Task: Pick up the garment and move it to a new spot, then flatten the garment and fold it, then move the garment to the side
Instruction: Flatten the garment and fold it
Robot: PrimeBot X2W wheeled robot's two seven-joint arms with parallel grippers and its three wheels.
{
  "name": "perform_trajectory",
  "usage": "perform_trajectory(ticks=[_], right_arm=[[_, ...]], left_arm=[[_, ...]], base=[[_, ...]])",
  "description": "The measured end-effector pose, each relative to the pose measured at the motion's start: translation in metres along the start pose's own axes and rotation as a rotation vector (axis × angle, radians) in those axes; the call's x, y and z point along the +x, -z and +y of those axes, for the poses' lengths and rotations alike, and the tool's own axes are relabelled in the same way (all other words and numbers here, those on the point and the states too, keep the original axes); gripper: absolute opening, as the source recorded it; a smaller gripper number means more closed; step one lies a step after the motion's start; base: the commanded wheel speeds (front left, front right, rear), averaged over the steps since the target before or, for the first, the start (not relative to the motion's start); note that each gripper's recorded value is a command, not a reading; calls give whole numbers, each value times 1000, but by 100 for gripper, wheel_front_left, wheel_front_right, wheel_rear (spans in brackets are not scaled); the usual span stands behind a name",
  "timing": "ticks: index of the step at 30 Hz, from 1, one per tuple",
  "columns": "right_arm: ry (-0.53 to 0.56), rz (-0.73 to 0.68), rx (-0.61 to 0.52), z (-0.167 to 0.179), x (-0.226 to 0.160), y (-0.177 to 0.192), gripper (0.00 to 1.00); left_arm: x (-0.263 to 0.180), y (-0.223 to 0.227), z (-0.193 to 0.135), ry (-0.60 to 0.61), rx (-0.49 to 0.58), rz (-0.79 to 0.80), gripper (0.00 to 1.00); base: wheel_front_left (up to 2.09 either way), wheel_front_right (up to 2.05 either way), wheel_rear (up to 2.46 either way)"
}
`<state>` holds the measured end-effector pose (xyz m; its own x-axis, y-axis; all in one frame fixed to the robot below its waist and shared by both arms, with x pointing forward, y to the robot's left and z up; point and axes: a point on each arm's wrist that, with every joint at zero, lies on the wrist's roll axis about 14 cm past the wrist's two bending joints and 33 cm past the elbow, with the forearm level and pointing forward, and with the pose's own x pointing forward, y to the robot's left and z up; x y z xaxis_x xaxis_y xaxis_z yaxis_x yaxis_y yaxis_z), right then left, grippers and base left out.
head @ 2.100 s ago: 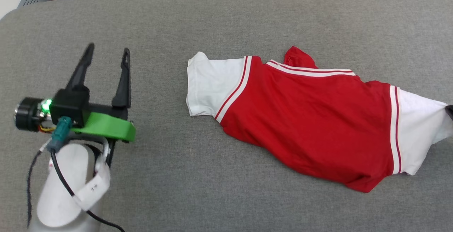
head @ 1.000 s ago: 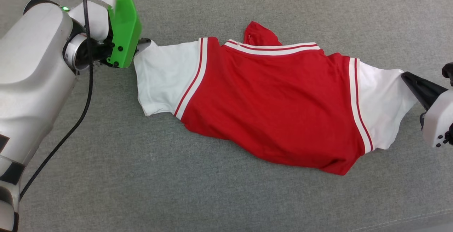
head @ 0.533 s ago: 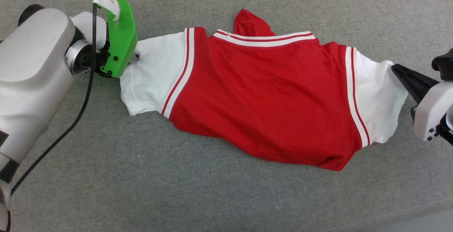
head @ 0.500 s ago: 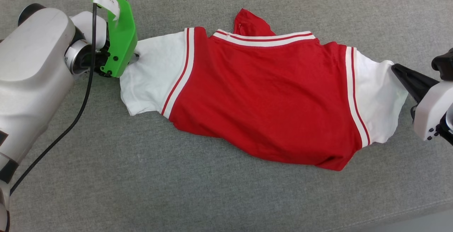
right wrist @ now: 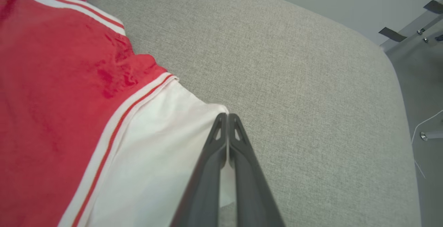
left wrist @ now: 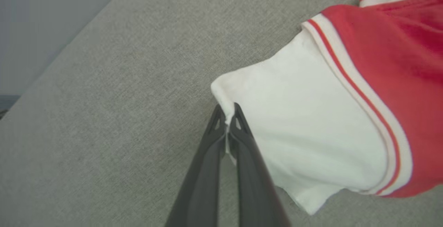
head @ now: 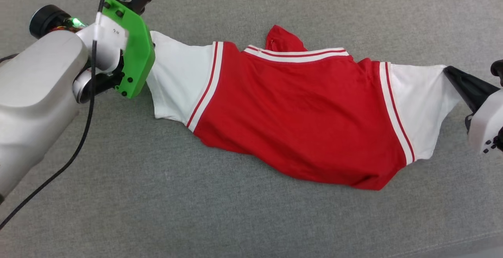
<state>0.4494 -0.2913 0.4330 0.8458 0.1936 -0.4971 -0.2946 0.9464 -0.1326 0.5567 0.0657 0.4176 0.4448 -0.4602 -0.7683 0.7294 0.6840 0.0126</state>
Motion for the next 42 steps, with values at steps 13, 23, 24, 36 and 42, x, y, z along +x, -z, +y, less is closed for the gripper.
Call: perform_trajectory(ticks=[13,23,24,36,42], right_arm=[[65,-323,-87,-27,-57,-108,0],[119,-574,-159,-38,-115,-192,0],[122,-597,-174,-37,-120,-200,0],[152,-747,-316,-31,-144,-287,0],[151,-764,-336,-29,-118,-325,0]], left_arm=[[-122,-84,4,-135,177,-512,0],[-233,-151,-19,-271,313,-851,0],[-245,-158,-20,-289,321,-887,0],[-304,-208,-20,-382,366,-1064,0],[-301,-242,4,-432,349,-1098,0]], base=[[0,0,0],[0,0,0],[0,0,0],[0,0,0],[0,0,0]])
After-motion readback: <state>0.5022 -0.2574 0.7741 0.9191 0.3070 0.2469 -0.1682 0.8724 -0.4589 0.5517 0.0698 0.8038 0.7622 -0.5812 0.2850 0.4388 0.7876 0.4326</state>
